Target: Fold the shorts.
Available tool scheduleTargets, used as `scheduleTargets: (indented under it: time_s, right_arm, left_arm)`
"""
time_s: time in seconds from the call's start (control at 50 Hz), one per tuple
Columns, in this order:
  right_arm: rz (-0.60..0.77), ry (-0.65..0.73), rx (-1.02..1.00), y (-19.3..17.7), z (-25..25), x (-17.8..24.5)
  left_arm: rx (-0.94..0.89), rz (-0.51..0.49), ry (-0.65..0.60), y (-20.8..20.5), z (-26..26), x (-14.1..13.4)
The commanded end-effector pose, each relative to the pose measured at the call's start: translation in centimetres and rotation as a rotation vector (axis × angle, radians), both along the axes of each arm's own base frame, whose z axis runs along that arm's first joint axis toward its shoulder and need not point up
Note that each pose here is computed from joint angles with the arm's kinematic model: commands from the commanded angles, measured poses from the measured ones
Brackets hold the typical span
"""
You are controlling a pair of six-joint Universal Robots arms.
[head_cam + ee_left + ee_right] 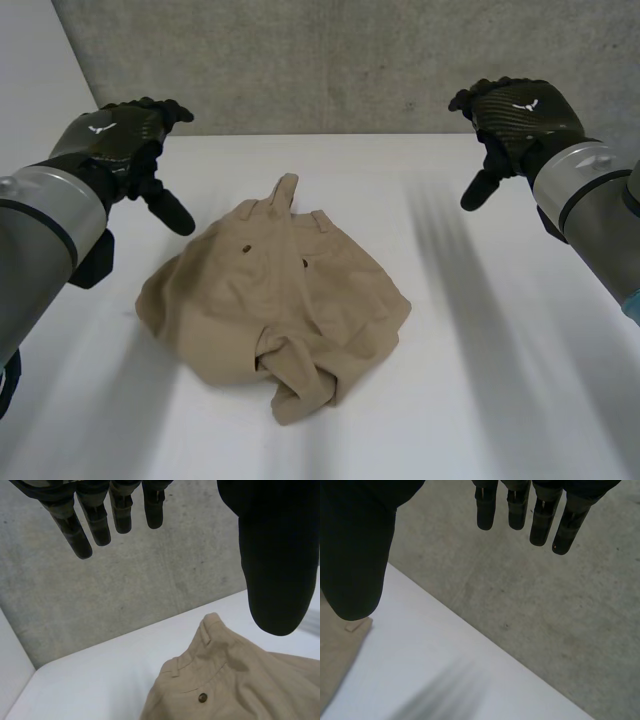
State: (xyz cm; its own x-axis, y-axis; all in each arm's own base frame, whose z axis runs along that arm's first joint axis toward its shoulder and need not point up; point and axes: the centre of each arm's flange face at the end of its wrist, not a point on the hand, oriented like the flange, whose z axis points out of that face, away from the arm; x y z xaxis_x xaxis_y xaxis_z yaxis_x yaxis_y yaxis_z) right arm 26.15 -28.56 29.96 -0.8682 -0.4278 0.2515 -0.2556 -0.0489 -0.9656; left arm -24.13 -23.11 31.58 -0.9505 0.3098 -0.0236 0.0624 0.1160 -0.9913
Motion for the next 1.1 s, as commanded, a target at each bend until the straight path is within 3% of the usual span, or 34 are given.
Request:
scheduleTargets:
  time_s: [0.02,0.26,0.38,0.48,0.66,0.82,1.1]
  right_arm:
    - [-0.098,0.016,0.014,-0.4,-0.1,-1.1]
    - [-0.043,0.051,0.008,-0.1,-0.5,-0.6]
    - [0.247,0.354,-0.043,2.1,-4.0,1.1]
    - [0.419,0.494,-0.065,3.1,-7.1,2.2]
    - [0.547,0.482,0.041,2.4,-12.4,3.5]
    - [0.616,0.476,0.029,3.3,-15.4,5.6]
    - [0.628,0.481,0.068,3.9,-16.5,5.7]
  left_arm:
    - [-0.011,0.023,-0.006,0.1,0.0,0.8]
    - [-0.052,0.025,0.010,1.1,0.7,1.2]
    - [-0.016,0.039,-0.001,2.4,-1.3,1.8]
    - [0.043,0.070,-0.023,3.2,-4.0,2.2]
    - [0.200,0.002,-0.054,6.4,-9.3,-0.4]
    - [0.275,0.039,-0.106,5.6,-13.0,-1.4]
    - [0.223,0.021,-0.088,3.3,-15.2,-4.0]
